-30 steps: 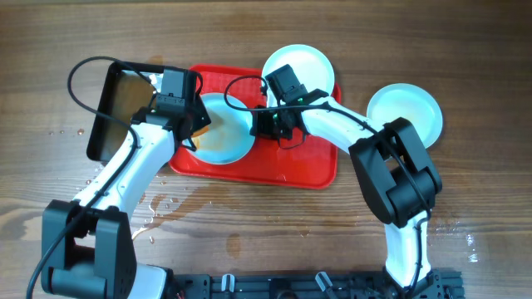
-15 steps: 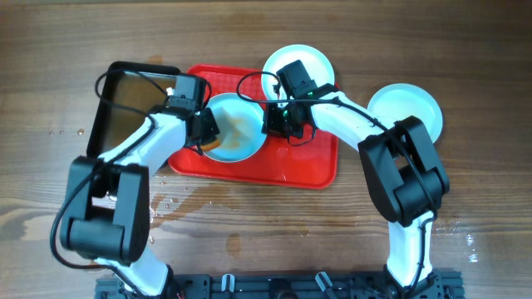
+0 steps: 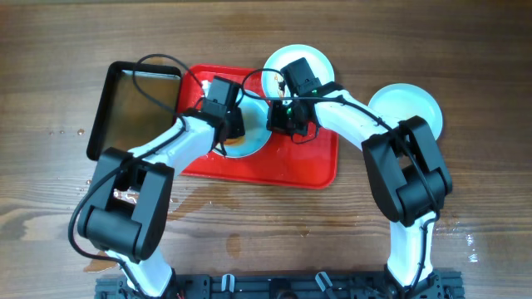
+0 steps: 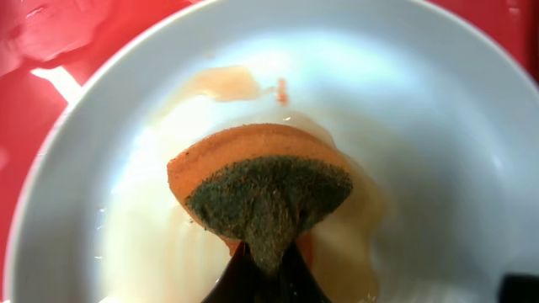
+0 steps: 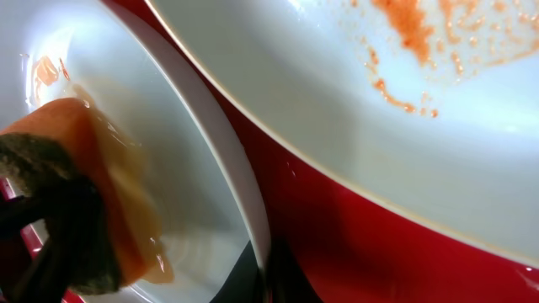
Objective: Clean dirty plates on tray and stack at the side
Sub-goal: 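Scrub the plate with the sponge while the right gripper holds it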
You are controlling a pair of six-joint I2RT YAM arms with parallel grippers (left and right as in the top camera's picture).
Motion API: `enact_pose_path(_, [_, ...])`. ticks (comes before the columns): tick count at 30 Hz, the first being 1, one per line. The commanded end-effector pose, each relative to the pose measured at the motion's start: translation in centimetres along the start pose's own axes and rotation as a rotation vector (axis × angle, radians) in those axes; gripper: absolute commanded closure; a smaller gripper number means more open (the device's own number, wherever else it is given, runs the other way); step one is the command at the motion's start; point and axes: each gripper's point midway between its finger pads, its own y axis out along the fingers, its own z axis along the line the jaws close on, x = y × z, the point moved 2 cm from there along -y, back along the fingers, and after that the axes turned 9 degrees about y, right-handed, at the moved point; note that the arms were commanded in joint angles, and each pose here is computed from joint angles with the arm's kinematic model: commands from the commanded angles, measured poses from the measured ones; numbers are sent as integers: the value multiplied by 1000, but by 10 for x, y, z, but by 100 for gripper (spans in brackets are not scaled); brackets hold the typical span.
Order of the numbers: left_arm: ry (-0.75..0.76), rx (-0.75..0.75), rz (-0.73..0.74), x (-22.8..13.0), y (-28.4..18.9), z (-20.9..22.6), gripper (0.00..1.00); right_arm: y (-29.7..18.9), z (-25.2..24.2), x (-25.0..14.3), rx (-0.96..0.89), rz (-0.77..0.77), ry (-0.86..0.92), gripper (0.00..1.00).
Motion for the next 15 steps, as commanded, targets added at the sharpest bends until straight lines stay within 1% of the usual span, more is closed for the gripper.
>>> enact_pose_path(1, [58, -22, 53, -21, 19, -5, 96, 0, 6, -3, 6, -3, -17, 95])
enact_pose_path(4, [42, 20, -33, -2, 20, 3, 96, 0, 7, -3, 7, -5, -18, 96])
enact_pose_path(9, [26, -5, -133, 22, 18, -1, 96, 0, 7, -3, 7, -4, -18, 96])
enact_pose_path(11, [29, -56, -118, 20, 18, -8, 96, 0, 7, -3, 7, -4, -18, 96])
enact_pose_path(13, [20, -136, -64, 13, 17, -18, 96, 0, 7, -3, 7, -4, -18, 96])
enact_pose_path(15, [-57, -173, 10, 7, 14, -16, 96, 0, 7, -3, 7, -4, -18, 96])
